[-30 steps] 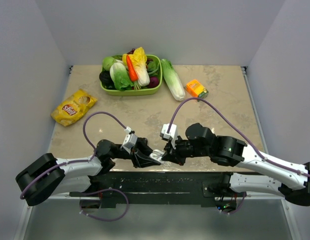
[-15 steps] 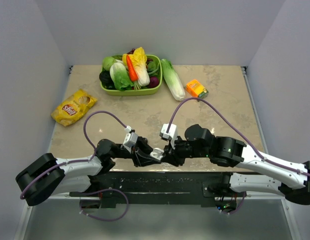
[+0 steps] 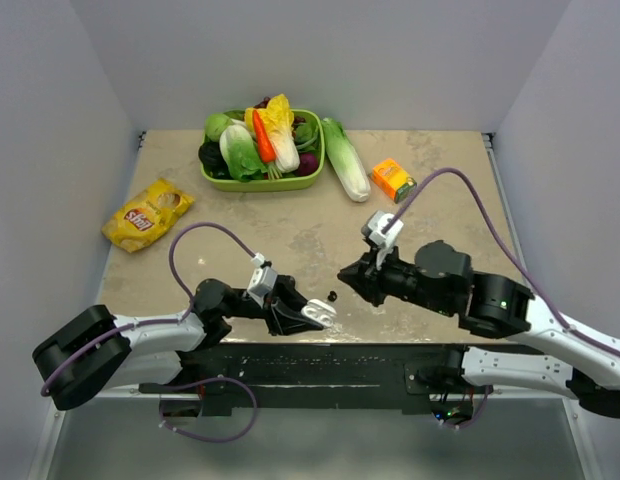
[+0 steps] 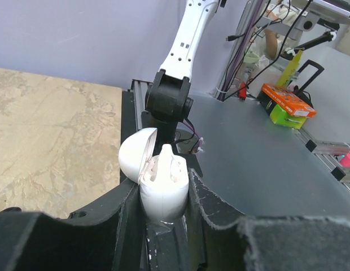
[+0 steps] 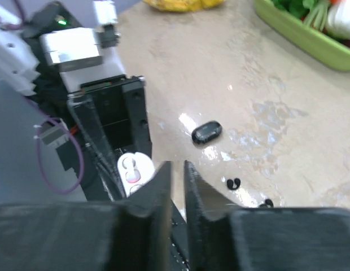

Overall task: Insert the wireless bluetooth earbuds into the charging case
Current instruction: Place the earbud in the charging case, then close the charging case, then place the charging case at the center of the board.

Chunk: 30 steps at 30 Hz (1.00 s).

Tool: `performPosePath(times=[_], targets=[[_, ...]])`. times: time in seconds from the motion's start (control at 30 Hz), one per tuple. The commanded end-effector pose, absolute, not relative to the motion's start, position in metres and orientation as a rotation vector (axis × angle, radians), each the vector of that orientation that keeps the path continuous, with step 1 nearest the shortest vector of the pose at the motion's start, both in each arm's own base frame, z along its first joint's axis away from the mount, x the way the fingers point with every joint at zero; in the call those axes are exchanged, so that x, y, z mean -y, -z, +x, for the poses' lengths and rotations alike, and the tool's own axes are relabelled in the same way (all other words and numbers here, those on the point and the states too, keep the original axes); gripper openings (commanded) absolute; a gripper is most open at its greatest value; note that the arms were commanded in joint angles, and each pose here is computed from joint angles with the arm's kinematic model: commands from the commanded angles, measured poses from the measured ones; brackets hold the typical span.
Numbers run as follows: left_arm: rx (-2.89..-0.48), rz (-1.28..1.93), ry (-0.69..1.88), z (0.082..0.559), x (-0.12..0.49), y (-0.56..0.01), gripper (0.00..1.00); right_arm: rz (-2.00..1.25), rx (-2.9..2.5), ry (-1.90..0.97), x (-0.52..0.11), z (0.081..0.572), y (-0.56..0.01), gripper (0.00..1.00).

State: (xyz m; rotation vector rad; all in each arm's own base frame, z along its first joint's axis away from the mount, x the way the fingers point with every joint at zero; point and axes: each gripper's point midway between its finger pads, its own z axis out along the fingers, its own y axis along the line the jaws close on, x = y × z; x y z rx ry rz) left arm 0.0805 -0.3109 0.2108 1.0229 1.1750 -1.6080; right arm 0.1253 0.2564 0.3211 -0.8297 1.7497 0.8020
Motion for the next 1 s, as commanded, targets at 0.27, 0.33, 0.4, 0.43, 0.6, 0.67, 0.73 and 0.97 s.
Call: performPosePath(times=[0.27, 0.33, 0.4, 0.43, 0.6, 0.67, 0.73, 0.97], targets=[[-0.494, 0.96, 1.453, 0.054, 0.28, -0.317, 0.0, -0.899, -1.921, -0.775, -0.293, 0.131, -0.268, 0.09], [-0.495, 0.953, 1.451, 0.055, 0.28, -0.318, 0.0, -0.936, -1.932, -0.784, -0.294, 0.126, -0.264, 0.1], [-0.499, 0.943, 1.444, 0.057, 0.279, -0.318, 0.0, -0.986, -1.929, -0.831, -0.297, 0.117, -0.262, 0.1], [-0.506, 0.941, 1.443, 0.058, 0.28, -0.317, 0.0, -0.995, -1.923, -0.842, -0.298, 0.115, -0.262, 0.11], [-0.508, 0.925, 1.426, 0.061, 0.28, -0.318, 0.0, -1.105, -1.959, -0.897, -0.301, 0.098, -0.247, 0.11], [-0.505, 0.918, 1.419, 0.063, 0.28, -0.319, 0.0, -1.119, -1.96, -0.911, -0.301, 0.094, -0.244, 0.11], [-0.511, 0.91, 1.416, 0.065, 0.281, -0.32, 0.0, -1.08, -1.955, -0.89, -0.296, 0.098, -0.248, 0.11], [-0.781, 0.798, 1.39, 0.109, 0.301, -0.302, 0.0, -0.417, -1.853, -0.62, -0.224, 0.167, -0.294, 0.25]])
